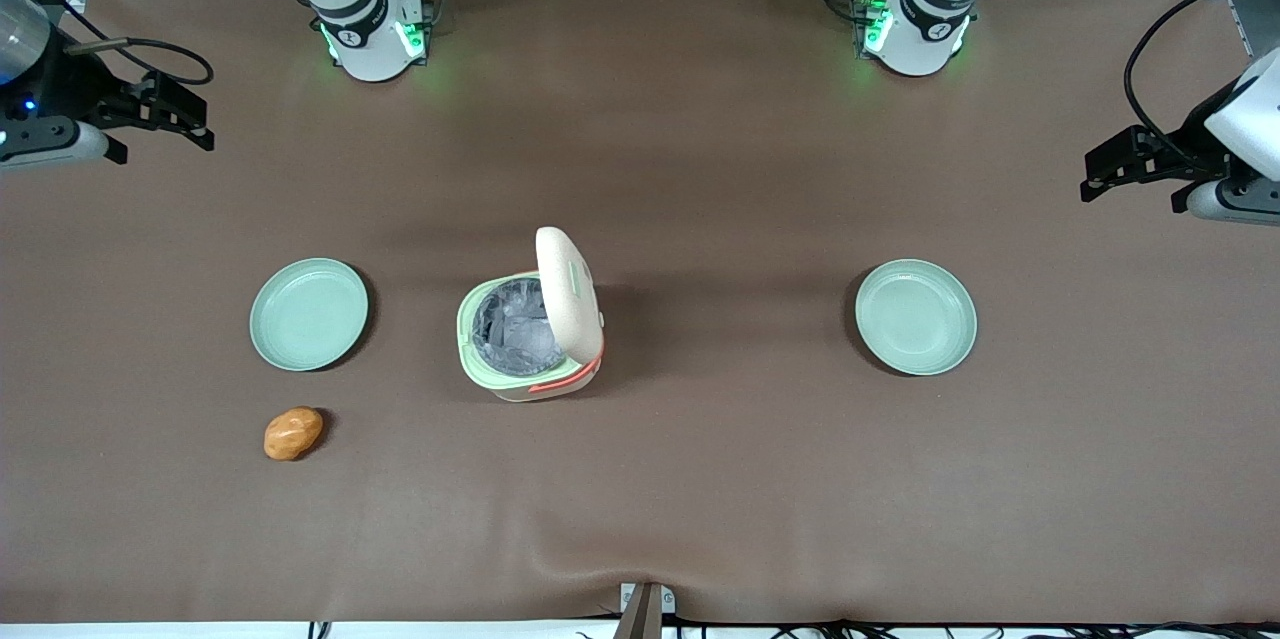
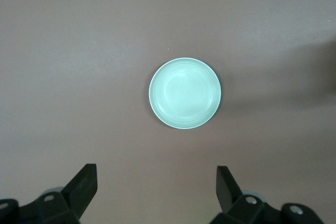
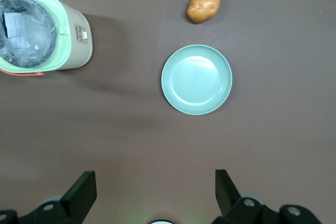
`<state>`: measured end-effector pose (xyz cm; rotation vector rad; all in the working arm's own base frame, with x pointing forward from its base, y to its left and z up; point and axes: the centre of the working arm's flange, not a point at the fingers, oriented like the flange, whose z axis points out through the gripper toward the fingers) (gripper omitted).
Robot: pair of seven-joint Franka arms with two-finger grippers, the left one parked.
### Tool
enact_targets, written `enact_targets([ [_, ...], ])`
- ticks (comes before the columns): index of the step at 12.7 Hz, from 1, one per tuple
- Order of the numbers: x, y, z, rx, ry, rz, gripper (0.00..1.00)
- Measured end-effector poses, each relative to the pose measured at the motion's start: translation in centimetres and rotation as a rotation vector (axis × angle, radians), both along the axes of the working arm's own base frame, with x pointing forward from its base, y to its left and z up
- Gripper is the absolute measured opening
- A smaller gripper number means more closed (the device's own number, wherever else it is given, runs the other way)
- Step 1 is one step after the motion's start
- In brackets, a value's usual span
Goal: Press rice cooker button with right arm
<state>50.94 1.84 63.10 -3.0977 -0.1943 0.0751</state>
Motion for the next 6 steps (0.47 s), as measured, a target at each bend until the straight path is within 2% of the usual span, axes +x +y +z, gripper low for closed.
enact_targets([
  [6, 0.07, -0.91, 0.95, 0.003, -0.021, -0.017, 1.0],
])
